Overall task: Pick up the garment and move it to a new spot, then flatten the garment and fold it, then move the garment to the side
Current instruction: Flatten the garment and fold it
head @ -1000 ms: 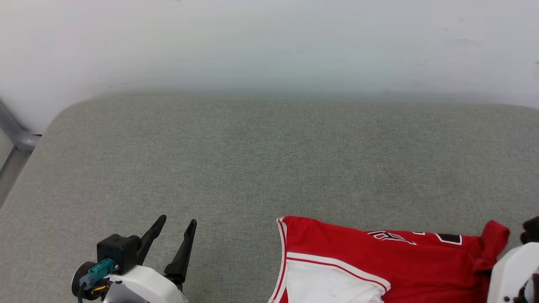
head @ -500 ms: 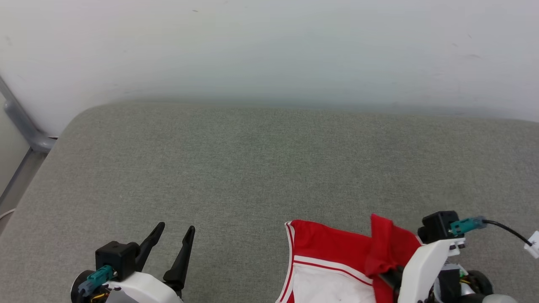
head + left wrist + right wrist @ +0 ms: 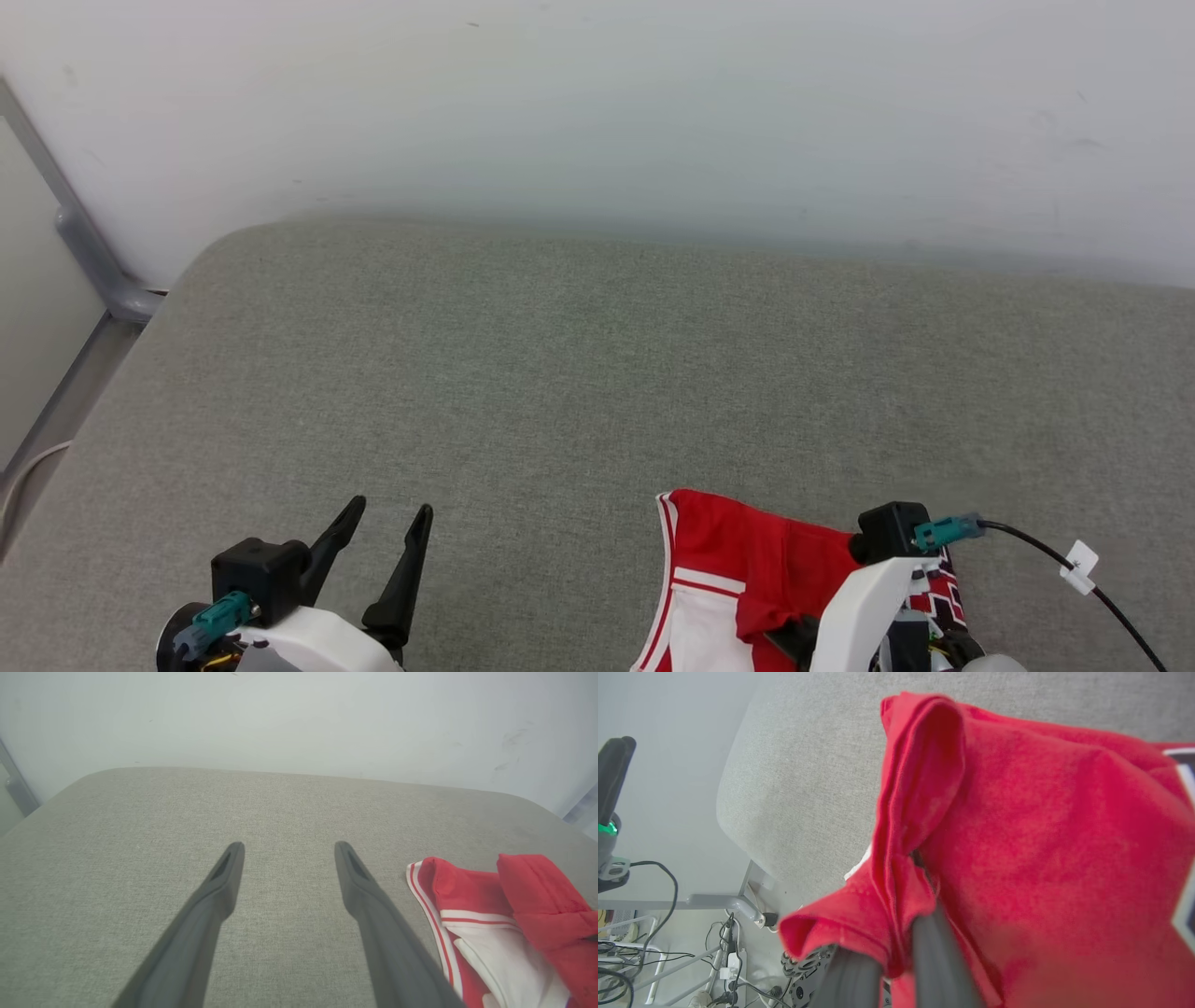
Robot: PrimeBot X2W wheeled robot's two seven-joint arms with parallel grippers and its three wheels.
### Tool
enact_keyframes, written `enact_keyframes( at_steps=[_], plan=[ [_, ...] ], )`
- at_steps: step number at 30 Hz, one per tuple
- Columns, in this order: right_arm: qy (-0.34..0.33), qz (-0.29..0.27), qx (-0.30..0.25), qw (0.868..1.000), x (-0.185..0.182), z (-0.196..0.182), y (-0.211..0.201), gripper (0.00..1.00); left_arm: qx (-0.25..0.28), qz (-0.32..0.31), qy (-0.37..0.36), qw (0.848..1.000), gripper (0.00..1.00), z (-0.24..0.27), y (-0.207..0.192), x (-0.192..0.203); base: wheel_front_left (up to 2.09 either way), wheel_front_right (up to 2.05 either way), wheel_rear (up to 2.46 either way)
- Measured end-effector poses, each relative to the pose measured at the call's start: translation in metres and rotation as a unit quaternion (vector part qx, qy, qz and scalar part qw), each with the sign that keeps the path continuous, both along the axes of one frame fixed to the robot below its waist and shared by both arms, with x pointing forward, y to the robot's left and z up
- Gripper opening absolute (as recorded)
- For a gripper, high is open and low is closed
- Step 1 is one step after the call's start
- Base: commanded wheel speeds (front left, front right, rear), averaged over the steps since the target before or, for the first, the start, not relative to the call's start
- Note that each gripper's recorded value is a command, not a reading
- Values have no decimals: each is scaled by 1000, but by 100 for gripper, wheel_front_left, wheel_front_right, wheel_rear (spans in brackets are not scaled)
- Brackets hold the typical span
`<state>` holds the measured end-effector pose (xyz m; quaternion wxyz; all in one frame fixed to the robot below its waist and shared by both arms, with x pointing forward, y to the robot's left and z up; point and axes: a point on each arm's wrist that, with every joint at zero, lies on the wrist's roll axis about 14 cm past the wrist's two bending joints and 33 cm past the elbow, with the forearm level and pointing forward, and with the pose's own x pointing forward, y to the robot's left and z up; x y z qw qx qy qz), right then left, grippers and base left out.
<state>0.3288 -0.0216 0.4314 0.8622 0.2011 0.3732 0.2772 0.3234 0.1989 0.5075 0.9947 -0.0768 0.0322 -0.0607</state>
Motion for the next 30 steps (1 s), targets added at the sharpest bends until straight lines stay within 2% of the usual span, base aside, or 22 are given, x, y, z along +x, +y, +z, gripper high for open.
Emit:
enact_keyframes(
  at_steps=[1, 2, 3, 4, 9, 15, 18, 21, 23, 27, 30],
  plan=[
    [1, -2, -1, 1000, 1, -3, 1, 0, 0, 1, 0, 1000, 100, 0, 1, 0, 0, 0, 0],
    [3, -2, -1, 1000, 3, -6, 3, 19, 0, 2, 1, 1000, 100, 0, 1, -1, 0, 0, 0],
    [1, -1, 2, 1000, 4, -7, 6, 69, 0, 3, 2, 1000, 100, -1, 2, -1, 0, 0, 0],
    [1, 1, 8, 1000, 4, -7, 10, 100, 0, 4, 2, 1000, 100, -1, 2, -2, 0, 0, 0],
    [-6, 30, 39, 999, -2, 1, 37, 100, 2, 9, 4, 1000, 100, -1, 5, -3, 0, 0, 0],
    [-26, 42, 58, 997, 1, 17, 48, 100, 2, 7, 6, 1000, 100, -1, 3, -2, 0, 0, 0],
    [-69, 29, 54, 996, 17, 36, 41, 100, 1, 3, 4, 1000, 100, 0, 0, 0, 0, 0, 0],
    [-138, -2, 16, 990, 42, 59, 20, 100, -1, -1, -4, 1000, 100, 4, -3, 3, 0, 0, 0],
    [-199, -28, -34, 979, 62, 76, -2, 100, -7, -3, -11, 1000, 100, 7, -6, 6, 0, 0, 0],
    [-300, -72, -117, 944, 84, 108, -49, 100, -14, -2, -30, 999, 100, 15, -10, 12, 0, 0, 0],
    [-371, -95, -193, 903, 93, 127, -92, 100, -22, -4, -45, 999, 100, 22, -15, 16, 0, 0, 0]
  ],
)
